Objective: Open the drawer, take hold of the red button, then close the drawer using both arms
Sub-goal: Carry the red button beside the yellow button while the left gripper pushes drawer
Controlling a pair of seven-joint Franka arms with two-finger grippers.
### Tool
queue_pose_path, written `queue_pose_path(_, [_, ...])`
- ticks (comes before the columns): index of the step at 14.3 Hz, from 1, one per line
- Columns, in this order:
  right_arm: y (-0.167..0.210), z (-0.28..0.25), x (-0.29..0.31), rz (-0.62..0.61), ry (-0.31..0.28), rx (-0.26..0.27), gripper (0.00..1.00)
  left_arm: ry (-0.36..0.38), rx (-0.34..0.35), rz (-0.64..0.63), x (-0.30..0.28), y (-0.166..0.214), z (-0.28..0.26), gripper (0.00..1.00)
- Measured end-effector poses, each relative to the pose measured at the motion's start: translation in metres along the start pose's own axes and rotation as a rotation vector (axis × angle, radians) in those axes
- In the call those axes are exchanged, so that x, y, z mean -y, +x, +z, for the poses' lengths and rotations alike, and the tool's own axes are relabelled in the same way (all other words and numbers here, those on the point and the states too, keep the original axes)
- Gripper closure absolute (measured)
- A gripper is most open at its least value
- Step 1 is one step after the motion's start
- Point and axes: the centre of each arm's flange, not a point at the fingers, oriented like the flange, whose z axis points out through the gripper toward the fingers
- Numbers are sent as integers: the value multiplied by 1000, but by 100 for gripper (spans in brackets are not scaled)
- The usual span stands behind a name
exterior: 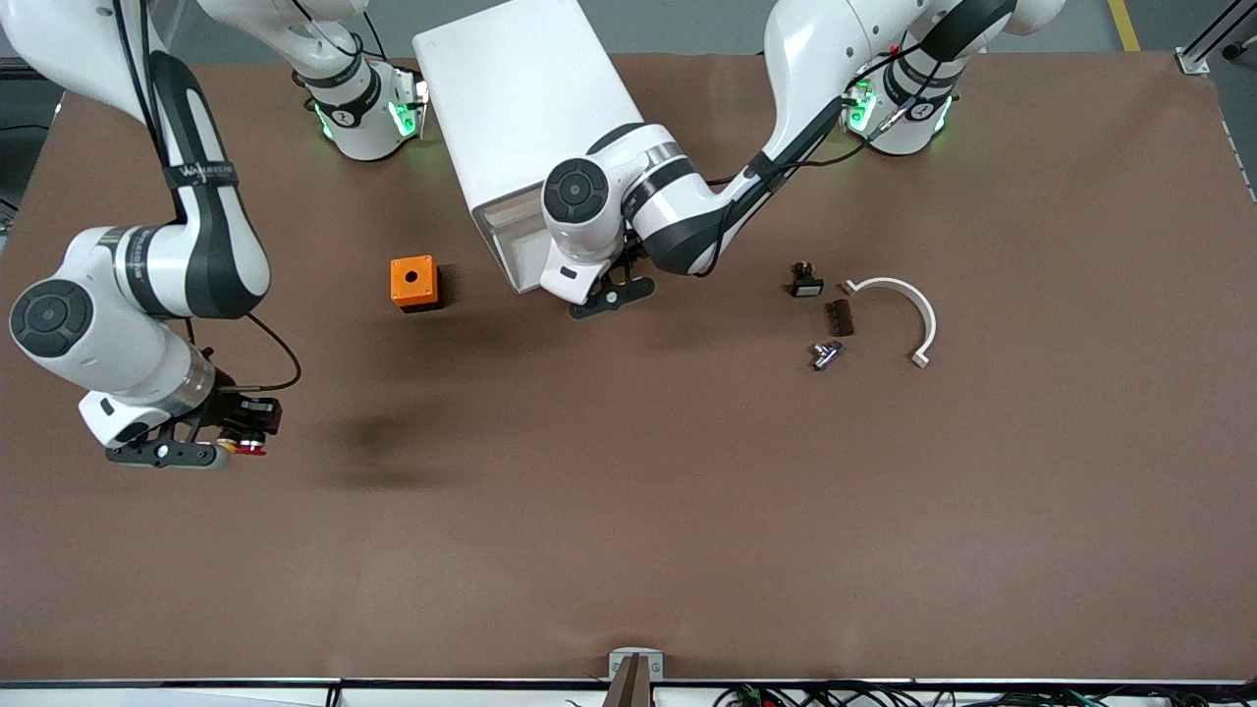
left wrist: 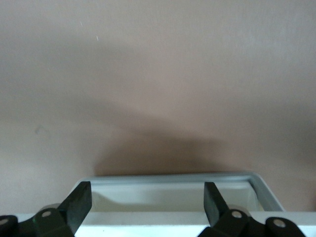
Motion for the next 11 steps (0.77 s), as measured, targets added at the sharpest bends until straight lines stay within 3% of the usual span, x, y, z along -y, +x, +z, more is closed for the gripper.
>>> queue_pose_path(6, [-14,70,-29,-46,-5,-46,56,-8,130,-56,-2,-16,16,0])
queue_pose_path(11, [-45,120,-47,-35,-8,-89,56,-41,277,-121,-6,-22,29,0])
